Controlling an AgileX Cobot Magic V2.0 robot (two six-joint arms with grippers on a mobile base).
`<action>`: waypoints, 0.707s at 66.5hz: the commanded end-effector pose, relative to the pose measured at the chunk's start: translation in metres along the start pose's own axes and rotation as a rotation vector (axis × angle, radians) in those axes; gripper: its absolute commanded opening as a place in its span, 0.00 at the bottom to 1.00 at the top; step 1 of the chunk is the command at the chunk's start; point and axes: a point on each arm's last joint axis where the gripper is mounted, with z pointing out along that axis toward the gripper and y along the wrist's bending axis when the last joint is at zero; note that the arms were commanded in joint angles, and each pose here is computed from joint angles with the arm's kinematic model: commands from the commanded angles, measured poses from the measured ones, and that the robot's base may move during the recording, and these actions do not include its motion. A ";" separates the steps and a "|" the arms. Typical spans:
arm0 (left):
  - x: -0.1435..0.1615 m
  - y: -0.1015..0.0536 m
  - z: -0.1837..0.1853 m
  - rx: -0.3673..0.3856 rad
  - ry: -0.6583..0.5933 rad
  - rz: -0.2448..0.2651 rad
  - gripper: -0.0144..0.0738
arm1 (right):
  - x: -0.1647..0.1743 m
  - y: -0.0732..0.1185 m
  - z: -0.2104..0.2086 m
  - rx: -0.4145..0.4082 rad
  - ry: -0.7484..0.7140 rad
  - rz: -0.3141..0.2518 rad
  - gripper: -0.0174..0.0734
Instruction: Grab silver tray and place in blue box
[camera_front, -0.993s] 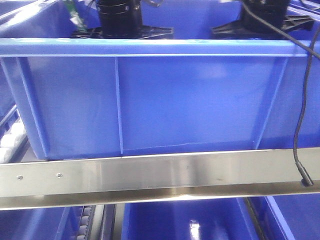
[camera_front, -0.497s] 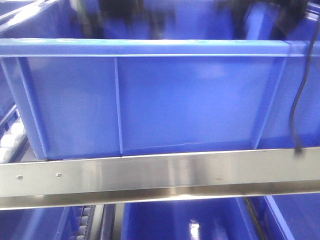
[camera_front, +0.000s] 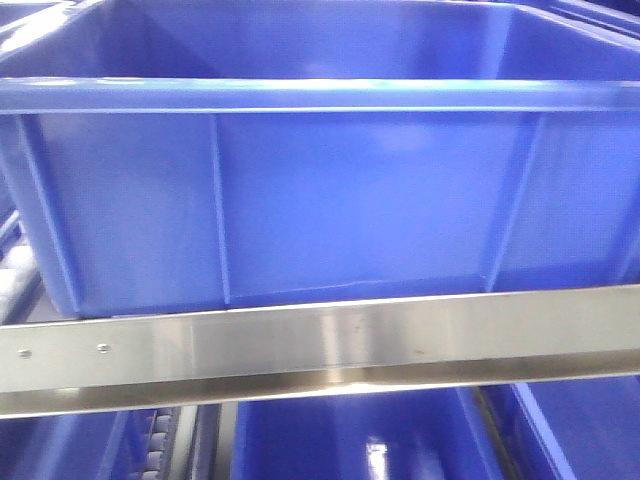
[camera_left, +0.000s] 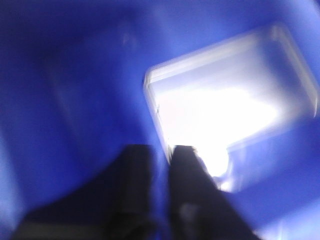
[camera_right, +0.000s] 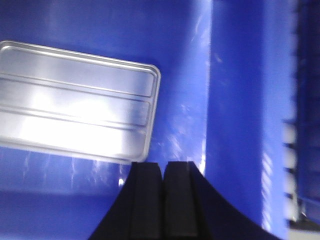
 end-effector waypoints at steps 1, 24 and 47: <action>0.008 0.014 -0.038 0.032 -0.148 -0.004 0.05 | 0.003 -0.006 -0.036 -0.022 -0.174 -0.027 0.25; 0.105 0.046 -0.081 0.139 -0.332 0.011 0.05 | 0.099 -0.025 -0.085 -0.072 -0.377 -0.037 0.25; 0.203 0.073 -0.111 0.252 -0.612 -0.032 0.05 | 0.205 -0.043 -0.107 -0.113 -0.646 -0.046 0.25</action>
